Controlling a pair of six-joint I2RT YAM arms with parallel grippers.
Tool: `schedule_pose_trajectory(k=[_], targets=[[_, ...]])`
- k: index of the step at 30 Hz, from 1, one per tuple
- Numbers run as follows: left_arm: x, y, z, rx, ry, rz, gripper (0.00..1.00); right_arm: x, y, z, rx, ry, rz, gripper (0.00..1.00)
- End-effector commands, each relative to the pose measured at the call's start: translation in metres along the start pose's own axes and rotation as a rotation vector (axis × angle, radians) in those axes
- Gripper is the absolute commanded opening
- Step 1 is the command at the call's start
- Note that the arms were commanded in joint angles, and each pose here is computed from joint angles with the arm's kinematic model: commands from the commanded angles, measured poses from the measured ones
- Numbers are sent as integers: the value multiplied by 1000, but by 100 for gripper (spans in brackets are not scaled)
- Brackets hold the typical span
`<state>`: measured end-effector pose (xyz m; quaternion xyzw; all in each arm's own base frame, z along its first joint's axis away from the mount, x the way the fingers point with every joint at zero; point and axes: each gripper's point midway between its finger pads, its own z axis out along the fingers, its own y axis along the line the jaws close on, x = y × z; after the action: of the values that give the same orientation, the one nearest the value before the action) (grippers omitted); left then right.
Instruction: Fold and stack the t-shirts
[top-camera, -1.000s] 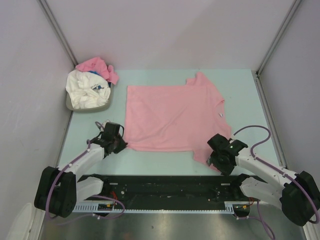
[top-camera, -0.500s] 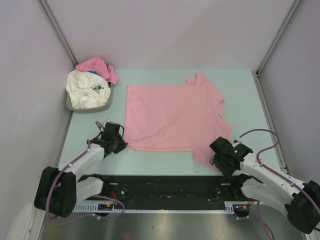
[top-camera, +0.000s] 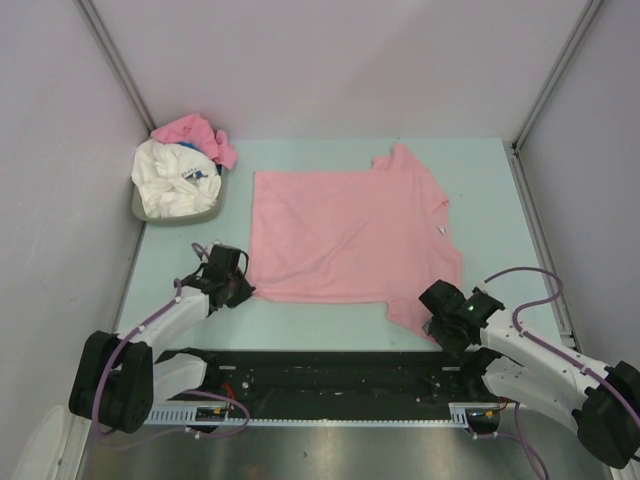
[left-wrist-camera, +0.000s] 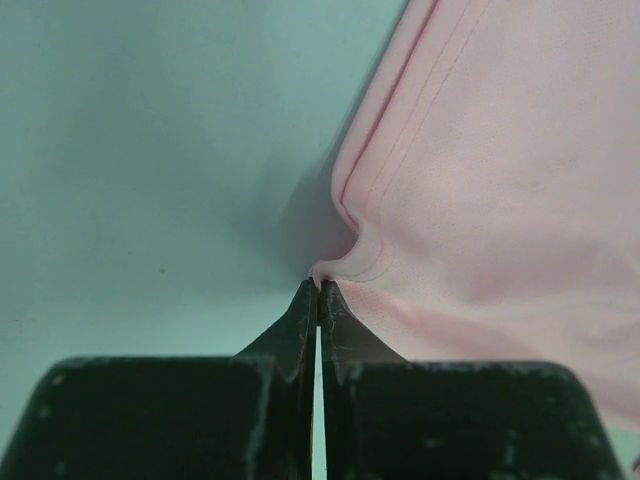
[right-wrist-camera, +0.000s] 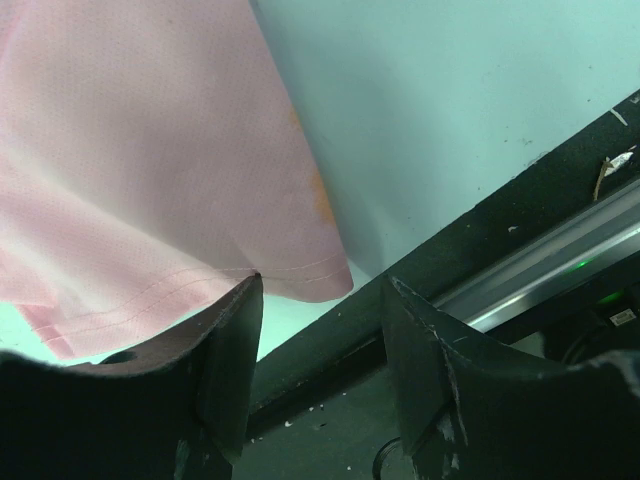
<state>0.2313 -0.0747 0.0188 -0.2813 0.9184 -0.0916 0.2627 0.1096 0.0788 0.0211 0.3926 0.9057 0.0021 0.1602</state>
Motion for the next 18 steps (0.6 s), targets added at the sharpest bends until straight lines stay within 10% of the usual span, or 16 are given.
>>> schedule_pose_trajectory(k=[1,12,18], targets=[[-11,-3,-1,1,-29,5,0,-7,-3,3,8,-48,43,55],[-11,-1,0,-13,-30,3,0,-13,3,11,15,-68,56,42],[-9,1,2,-21,-23,4,0,-20,0,13,29,-77,59,15]])
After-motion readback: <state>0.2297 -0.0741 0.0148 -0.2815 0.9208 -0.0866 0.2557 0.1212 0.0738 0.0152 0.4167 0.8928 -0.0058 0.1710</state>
